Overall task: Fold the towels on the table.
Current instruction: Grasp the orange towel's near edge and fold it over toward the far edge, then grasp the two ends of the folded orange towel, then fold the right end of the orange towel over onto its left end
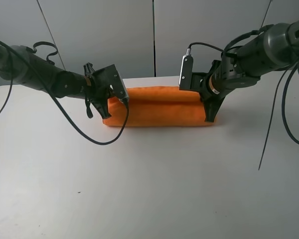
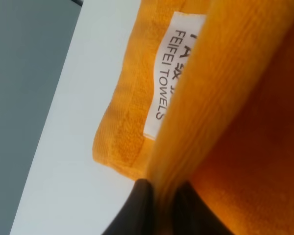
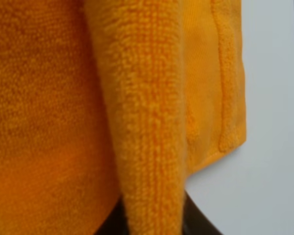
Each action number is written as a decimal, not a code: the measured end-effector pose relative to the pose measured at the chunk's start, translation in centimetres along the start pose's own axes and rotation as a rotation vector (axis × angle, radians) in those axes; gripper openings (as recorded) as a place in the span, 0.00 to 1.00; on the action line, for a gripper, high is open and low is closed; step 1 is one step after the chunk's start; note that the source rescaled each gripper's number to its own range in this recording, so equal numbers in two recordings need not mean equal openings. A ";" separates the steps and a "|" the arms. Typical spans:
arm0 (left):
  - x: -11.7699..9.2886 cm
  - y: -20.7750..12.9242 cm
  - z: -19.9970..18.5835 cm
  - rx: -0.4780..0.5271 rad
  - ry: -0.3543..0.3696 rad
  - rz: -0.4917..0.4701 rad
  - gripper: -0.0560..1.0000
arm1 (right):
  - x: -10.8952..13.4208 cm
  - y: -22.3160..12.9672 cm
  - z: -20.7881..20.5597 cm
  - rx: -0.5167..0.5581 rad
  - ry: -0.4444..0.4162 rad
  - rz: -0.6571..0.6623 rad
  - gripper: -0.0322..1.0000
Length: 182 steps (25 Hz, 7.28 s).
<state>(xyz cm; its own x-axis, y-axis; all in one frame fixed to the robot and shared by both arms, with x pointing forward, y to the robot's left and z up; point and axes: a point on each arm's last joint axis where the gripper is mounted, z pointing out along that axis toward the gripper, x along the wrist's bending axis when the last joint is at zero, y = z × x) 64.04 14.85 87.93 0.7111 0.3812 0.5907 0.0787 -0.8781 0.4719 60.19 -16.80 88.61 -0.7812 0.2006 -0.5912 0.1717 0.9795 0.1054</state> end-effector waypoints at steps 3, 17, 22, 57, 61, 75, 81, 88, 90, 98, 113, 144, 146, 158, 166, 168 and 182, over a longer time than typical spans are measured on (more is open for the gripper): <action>0.1 -0.3 0.0 0.008 -0.001 -0.008 0.38 | -0.1 -0.3 0.0 0.022 -0.006 -0.009 0.44; 2.3 1.2 -2.5 -0.020 0.053 -0.066 1.00 | -2.9 -0.2 -3.5 -0.010 -0.132 0.231 0.93; 3.0 1.7 -4.1 0.062 -0.017 -0.434 1.00 | -4.2 -0.3 -5.6 -0.022 -0.140 0.670 0.93; 0.8 -1.8 0.8 0.503 -0.229 -1.016 1.00 | -5.6 -2.3 -1.4 0.058 0.475 1.285 0.94; 0.8 -1.8 0.8 0.502 -0.230 -1.014 1.00 | -6.2 -4.8 -0.2 0.044 0.588 1.373 0.94; 0.8 -1.8 0.8 0.502 -0.230 -1.012 1.00 | -5.8 -7.8 4.2 0.021 0.696 1.496 0.94; 0.8 -1.8 0.8 0.502 -0.232 -1.016 1.00 | -6.1 -7.9 4.4 0.019 0.668 1.507 0.94; 0.8 -1.8 0.8 0.502 -0.233 -1.017 1.00 | -5.1 -6.1 5.1 0.023 0.704 1.494 0.94; 0.8 -1.8 0.8 0.503 -0.234 -1.017 1.00 | -4.8 -5.3 5.2 0.020 0.717 1.482 0.94; 0.8 -1.8 0.8 0.503 -0.238 -1.006 1.00 | -3.7 -2.3 4.9 0.007 0.746 1.418 0.94; 0.7 -1.9 0.7 0.517 -0.242 -0.981 1.00 | -3.4 -0.5 4.5 -0.002 0.850 1.396 0.07; 1.7 -1.6 0.4 0.628 -0.217 -0.869 1.00 | -3.3 8.8 1.0 -0.172 1.088 1.323 0.07; 1.7 -1.6 0.3 0.629 -0.217 -0.871 1.00 | -2.9 9.5 1.2 -0.180 1.079 1.336 0.07; 1.7 -1.7 0.4 0.629 -0.215 -0.870 1.00 | -3.3 10.5 1.9 -0.267 1.068 1.480 0.07; 1.7 -1.7 0.4 0.628 -0.214 -0.869 1.00 | -0.9 11.1 4.1 -0.211 1.099 1.491 0.07; 1.7 -1.7 0.4 0.628 -0.213 -0.867 1.00 | -0.5 11.1 4.5 -0.198 1.103 1.490 0.07; 6.9 1.2 -5.6 0.486 -0.097 -0.870 1.00 | -0.3 11.1 4.8 -0.194 1.105 1.489 0.07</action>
<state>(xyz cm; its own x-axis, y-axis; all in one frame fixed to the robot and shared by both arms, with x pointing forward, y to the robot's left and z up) 65.13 18.02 96.22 0.3227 0.9411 0.1013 0.8604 -0.3362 0.3829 65.17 -6.10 86.11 -0.0724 0.6290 0.7740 0.9940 -0.0185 0.1080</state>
